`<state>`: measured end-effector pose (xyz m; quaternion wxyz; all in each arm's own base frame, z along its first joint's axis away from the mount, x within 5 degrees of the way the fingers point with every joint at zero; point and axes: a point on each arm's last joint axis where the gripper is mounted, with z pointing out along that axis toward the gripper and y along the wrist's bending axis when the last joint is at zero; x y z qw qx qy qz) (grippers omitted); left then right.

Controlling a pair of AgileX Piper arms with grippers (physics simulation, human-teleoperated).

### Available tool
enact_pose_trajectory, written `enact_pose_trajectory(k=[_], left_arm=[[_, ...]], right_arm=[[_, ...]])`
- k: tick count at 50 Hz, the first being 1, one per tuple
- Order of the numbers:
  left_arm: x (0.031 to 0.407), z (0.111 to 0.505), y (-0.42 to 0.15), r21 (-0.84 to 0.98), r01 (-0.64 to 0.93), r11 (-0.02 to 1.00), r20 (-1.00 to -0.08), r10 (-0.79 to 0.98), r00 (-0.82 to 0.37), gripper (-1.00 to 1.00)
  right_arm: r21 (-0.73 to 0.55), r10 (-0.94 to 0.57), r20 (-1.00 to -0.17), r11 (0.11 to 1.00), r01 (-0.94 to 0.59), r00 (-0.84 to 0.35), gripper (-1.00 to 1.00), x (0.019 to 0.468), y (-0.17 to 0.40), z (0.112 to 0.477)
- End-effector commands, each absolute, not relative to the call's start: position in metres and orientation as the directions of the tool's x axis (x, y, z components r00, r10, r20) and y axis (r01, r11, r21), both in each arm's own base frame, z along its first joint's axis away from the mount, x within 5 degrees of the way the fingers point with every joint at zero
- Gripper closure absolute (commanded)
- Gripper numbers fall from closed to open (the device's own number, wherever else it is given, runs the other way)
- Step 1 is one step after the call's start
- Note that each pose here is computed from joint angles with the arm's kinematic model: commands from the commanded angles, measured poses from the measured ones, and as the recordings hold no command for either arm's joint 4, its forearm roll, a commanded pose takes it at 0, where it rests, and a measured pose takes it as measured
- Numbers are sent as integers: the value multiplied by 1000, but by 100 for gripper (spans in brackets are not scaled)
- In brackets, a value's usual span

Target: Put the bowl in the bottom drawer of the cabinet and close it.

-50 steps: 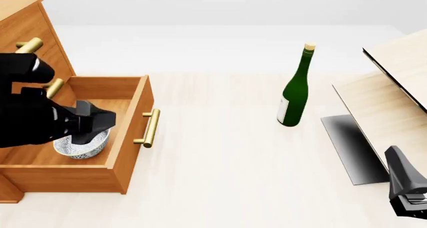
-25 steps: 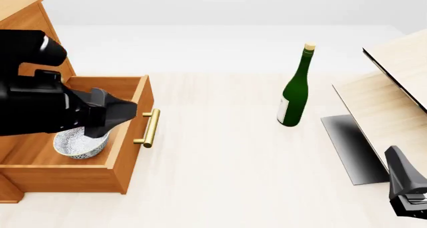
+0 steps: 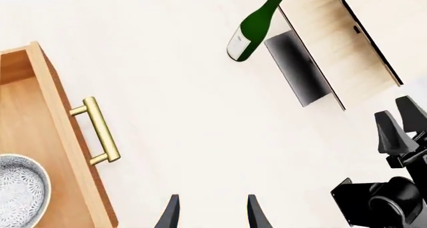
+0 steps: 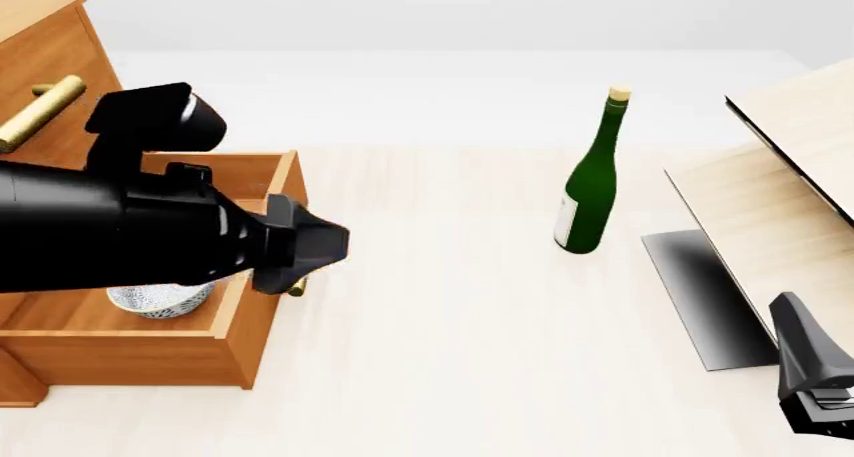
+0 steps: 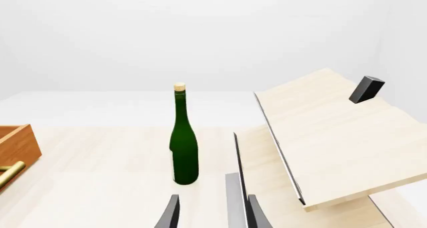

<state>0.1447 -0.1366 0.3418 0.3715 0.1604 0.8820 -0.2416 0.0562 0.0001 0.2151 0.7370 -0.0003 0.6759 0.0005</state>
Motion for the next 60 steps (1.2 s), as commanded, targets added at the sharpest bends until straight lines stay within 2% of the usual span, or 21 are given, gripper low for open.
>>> enact_pose_trajectory(k=[1, 11, 60], left_arm=[[154, 323, -140, -370, 367, 853, -682, 18, -731, -100], [168, 308, -130, -350, 303, 886, -668, -10, -744, -100], [201, 229, -142, -341, 175, 924, -563, -52, -825, -100]], right_arm=[[0, 0, -996, 1000, -1, 86, -100, 56, 0, 215], [0, 0, -996, 1000, -1, 86, -100, 56, 0, 215], [0, 0, -996, 1000, -1, 86, -100, 56, 0, 215]])
